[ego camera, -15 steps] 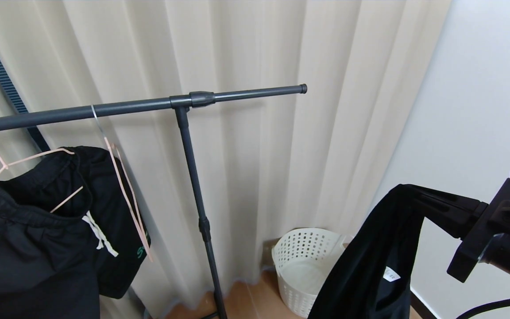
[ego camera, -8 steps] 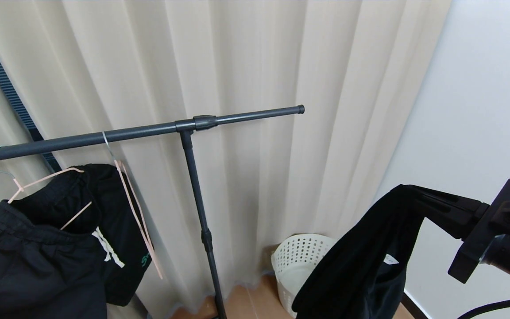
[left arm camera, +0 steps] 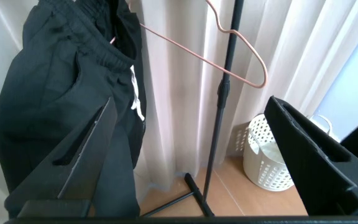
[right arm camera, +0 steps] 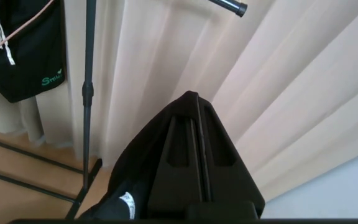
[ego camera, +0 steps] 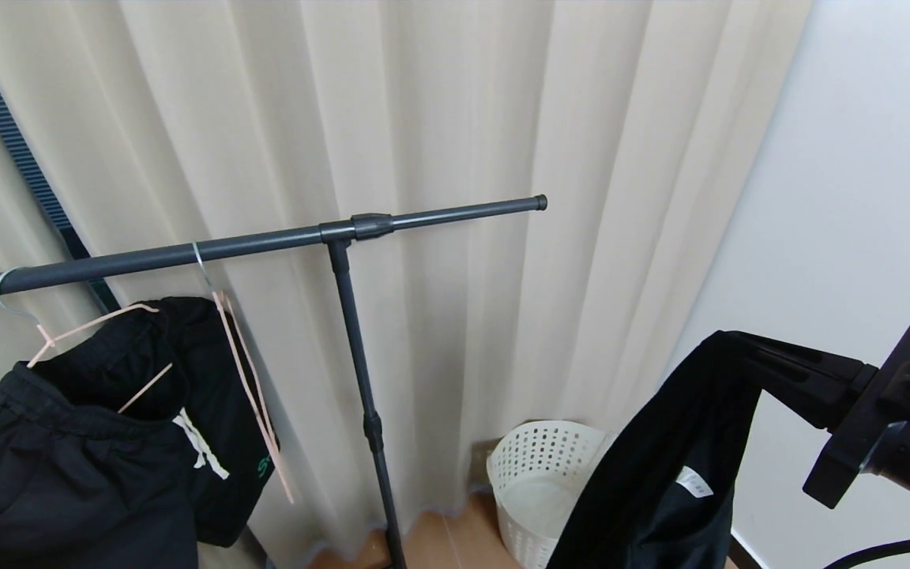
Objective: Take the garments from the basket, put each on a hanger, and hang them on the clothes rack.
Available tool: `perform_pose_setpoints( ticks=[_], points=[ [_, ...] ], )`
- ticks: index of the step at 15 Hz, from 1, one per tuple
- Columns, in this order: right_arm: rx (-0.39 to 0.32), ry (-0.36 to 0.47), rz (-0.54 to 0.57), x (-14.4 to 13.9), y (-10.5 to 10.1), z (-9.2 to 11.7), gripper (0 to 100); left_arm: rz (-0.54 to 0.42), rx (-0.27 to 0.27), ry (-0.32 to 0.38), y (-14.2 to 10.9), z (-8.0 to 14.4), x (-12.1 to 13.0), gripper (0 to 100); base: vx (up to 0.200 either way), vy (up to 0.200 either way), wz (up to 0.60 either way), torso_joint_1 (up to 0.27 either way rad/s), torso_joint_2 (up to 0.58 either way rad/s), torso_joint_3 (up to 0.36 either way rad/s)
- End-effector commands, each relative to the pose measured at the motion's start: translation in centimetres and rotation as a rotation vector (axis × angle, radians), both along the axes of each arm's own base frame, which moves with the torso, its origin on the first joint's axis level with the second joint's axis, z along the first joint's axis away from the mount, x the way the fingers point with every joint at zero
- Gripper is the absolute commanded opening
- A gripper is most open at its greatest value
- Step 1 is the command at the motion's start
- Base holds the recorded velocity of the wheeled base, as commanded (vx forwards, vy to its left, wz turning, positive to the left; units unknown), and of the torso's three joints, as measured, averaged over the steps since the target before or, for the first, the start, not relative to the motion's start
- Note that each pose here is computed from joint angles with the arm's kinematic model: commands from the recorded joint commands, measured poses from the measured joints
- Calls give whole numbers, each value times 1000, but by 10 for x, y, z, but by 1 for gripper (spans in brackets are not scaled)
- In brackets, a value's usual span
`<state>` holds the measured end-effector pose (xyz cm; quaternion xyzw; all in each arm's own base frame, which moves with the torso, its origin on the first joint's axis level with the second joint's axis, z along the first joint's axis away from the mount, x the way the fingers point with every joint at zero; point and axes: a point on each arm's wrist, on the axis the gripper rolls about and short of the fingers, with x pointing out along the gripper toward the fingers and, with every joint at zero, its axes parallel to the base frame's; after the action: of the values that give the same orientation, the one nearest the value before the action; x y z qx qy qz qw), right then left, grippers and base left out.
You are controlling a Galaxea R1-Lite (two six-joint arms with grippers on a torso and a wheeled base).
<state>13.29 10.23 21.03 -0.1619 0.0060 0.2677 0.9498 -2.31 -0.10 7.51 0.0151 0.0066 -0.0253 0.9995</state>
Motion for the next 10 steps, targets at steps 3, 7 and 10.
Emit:
perform_pose_setpoints(
  ticks=[3, 7, 10],
  points=[
    [-4, 4, 1, 0, 0, -1, 0, -2, 0, 1, 0, 0, 0, 100, 0, 0, 600, 2, -2, -1],
    [-5, 5, 1, 0, 0, -2, 0, -2, -1, 1, 0, 0, 0, 100, -100, 0, 300, 8, 4, 2],
    [-1, 0, 1, -1, 0, -1, 0, -2, 0, 1, 0, 0, 0, 100, -200, 200, 0, 7, 4, -1]
  ],
)
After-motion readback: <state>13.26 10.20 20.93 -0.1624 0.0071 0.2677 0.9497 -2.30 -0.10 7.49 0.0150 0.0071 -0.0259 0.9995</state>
